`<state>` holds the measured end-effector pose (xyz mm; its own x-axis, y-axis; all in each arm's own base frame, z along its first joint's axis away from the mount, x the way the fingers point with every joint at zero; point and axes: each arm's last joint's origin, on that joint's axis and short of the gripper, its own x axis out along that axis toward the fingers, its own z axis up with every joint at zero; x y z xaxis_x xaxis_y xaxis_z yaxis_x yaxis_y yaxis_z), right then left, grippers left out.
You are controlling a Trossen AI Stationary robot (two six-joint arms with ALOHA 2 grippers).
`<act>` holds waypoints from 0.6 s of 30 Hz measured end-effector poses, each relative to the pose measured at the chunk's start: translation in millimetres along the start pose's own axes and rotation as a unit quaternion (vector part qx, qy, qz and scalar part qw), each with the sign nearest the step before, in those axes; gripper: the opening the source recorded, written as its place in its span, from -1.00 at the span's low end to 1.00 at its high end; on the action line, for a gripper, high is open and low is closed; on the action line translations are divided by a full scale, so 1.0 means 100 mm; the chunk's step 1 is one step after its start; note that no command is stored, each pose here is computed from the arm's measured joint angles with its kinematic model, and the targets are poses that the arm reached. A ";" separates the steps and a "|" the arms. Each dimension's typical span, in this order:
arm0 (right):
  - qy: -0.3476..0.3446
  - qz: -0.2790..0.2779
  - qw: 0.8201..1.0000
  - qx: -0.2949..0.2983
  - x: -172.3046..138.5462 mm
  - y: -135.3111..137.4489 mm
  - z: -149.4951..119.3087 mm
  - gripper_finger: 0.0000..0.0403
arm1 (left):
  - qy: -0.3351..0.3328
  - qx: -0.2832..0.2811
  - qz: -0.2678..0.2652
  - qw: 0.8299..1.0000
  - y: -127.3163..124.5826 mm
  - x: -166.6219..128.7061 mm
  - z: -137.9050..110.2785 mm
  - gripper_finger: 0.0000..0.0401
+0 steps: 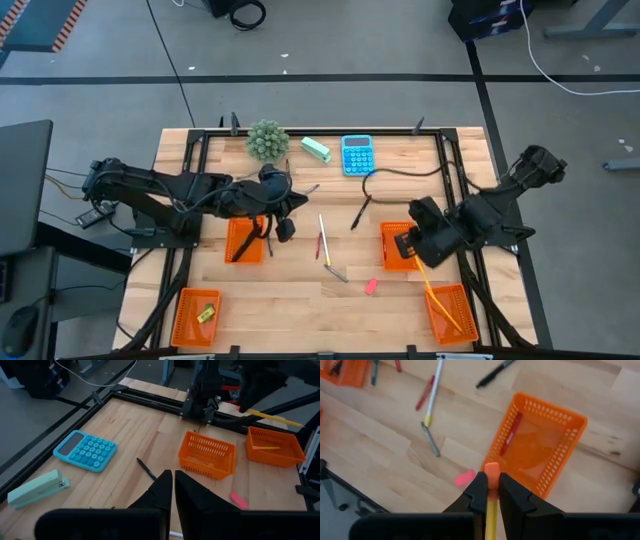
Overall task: Sort crayons/erasers/pens/pencils in bins
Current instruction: Put the yellow pencil into the bottom right orange basket
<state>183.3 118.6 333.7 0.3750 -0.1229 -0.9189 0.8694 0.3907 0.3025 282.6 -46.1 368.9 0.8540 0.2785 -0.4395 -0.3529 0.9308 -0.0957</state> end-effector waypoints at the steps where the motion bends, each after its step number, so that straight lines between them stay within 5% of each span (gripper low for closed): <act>1: 0.001 -0.004 1.000 -0.003 0.02 -0.02 -0.05 -0.81 | 0.000 0.000 0.000 1.000 0.00 0.00 0.00 -0.85; 18: -0.003 0.000 0.998 -0.066 0.39 -0.50 -0.86 -0.81 | -0.001 -0.037 0.002 0.999 0.01 0.00 0.00 -0.86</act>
<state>127.2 172.6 261.4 0.3765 -0.1281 -0.9175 0.8196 0.5077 0.2655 282.8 -45.2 369.0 0.8531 0.2831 -0.4382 -0.3841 0.9093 -0.1603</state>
